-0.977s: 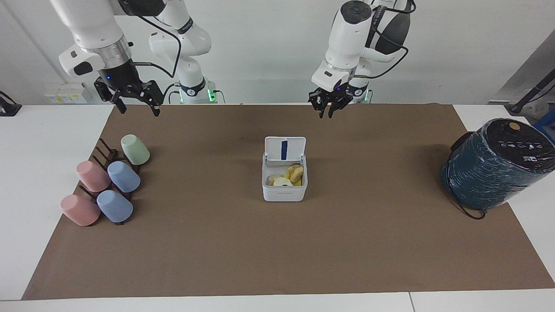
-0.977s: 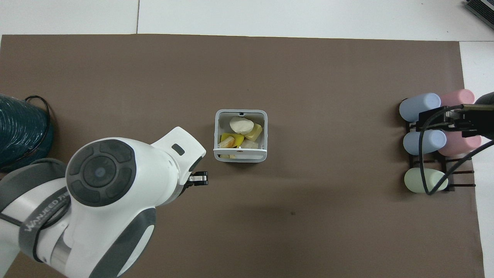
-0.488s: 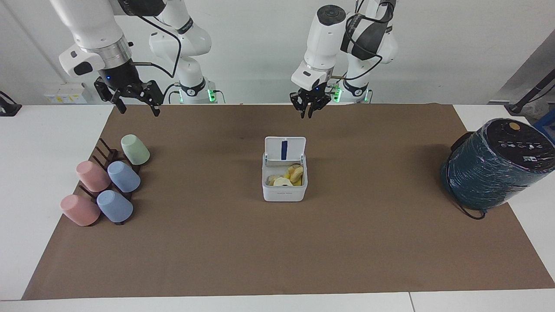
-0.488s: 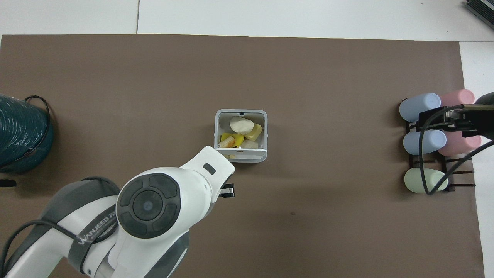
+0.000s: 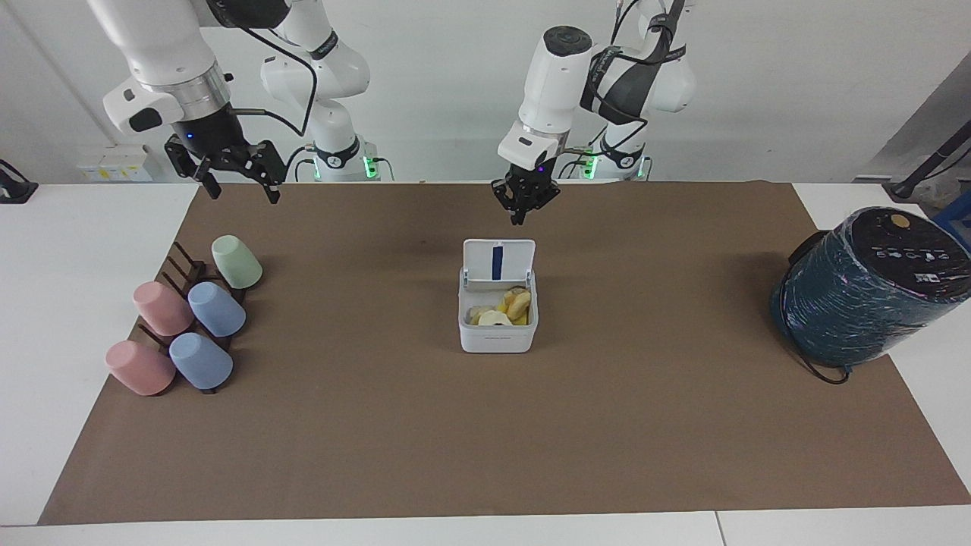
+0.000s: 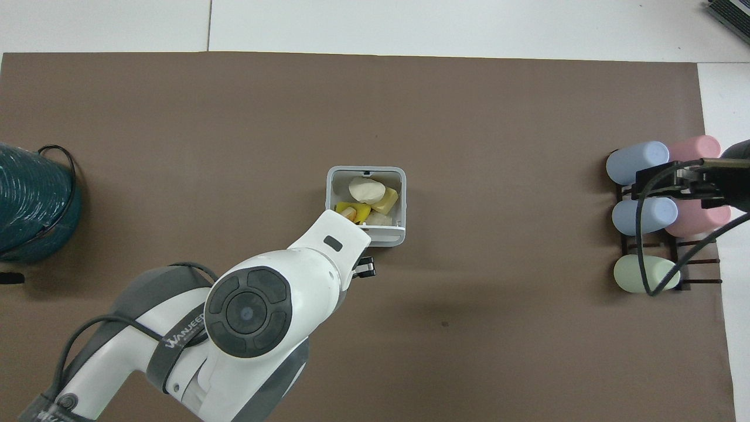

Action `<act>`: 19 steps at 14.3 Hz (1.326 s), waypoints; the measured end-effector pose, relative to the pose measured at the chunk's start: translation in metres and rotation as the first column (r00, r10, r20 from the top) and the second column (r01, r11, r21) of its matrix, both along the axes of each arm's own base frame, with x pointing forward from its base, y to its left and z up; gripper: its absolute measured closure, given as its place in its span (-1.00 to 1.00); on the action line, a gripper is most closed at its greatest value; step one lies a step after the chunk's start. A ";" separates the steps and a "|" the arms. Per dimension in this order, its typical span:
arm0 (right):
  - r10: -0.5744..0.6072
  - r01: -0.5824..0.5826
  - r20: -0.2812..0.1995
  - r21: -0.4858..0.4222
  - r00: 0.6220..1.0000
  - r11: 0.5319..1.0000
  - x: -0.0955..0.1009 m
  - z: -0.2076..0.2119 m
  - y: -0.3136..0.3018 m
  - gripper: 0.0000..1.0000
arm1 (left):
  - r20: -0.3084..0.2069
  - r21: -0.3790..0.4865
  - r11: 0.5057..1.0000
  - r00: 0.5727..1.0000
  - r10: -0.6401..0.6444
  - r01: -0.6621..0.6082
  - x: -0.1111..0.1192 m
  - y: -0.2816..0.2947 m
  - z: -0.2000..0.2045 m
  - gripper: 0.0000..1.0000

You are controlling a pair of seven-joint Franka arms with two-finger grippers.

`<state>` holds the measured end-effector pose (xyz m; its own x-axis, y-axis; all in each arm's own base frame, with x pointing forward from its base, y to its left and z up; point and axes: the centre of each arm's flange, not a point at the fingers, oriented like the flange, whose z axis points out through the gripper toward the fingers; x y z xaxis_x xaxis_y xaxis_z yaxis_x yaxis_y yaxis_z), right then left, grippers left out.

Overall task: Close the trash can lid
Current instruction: 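Push the bin lid down with the left gripper over the opening, then press the lid shut with the left gripper on the bin top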

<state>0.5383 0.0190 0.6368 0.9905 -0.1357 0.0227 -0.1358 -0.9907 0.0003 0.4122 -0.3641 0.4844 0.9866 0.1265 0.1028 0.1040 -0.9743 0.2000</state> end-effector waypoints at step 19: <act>0.000 0.000 0.000 0.000 1.000 1.000 0.000 0.000 0.000 -1.00 | 0.124 -0.265 0.931 0.949 0.290 -0.250 0.079 -0.001 -0.023 0.94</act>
<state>0.5383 0.0190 0.6369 0.9905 -0.1357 0.0227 -0.1358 -0.9907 0.0003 0.4909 -0.3656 0.4612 0.8849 0.4267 0.1868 0.3042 -0.8331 0.4619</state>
